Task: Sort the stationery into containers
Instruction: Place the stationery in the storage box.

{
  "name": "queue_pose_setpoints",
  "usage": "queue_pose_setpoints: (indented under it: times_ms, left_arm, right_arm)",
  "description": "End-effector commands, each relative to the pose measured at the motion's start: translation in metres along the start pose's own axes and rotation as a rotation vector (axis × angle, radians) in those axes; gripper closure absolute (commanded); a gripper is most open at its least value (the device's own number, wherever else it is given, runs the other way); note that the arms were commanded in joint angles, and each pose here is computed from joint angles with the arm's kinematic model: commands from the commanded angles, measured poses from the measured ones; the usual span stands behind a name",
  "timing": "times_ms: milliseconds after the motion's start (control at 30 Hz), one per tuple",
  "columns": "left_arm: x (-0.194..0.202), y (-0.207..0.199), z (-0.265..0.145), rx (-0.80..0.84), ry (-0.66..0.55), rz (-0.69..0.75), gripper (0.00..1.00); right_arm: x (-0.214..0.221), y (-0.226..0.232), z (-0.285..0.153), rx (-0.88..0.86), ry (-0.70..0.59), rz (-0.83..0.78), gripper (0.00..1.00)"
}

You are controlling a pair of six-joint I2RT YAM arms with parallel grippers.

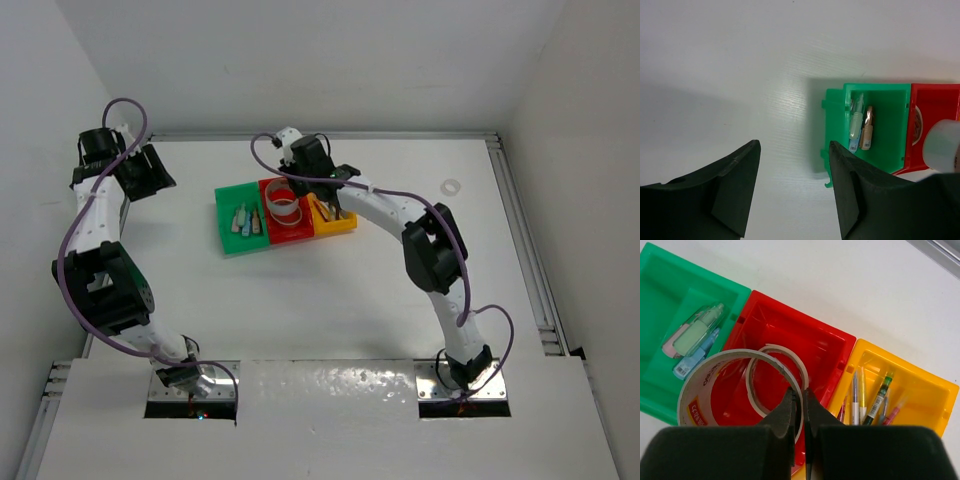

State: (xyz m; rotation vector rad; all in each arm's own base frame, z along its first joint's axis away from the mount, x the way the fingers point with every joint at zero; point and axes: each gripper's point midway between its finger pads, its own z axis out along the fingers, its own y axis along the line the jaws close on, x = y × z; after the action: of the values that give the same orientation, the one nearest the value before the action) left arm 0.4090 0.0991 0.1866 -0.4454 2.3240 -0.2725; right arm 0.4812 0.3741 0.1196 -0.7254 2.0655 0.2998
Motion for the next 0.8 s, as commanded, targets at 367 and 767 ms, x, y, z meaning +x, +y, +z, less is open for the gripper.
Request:
queue_pose_setpoints:
  times_ms: [367,767]
  left_arm:
    - [-0.017,-0.018,-0.016,0.047,-0.080,0.032,0.45]
    - [-0.016,-0.018,-0.015,0.046,-0.074,0.029,0.45]
  right_arm:
    - [0.001,-0.011,0.018,0.113,-0.045,0.024,1.00]
    - [0.011,0.004,0.025,0.092,-0.040,-0.009,0.83]
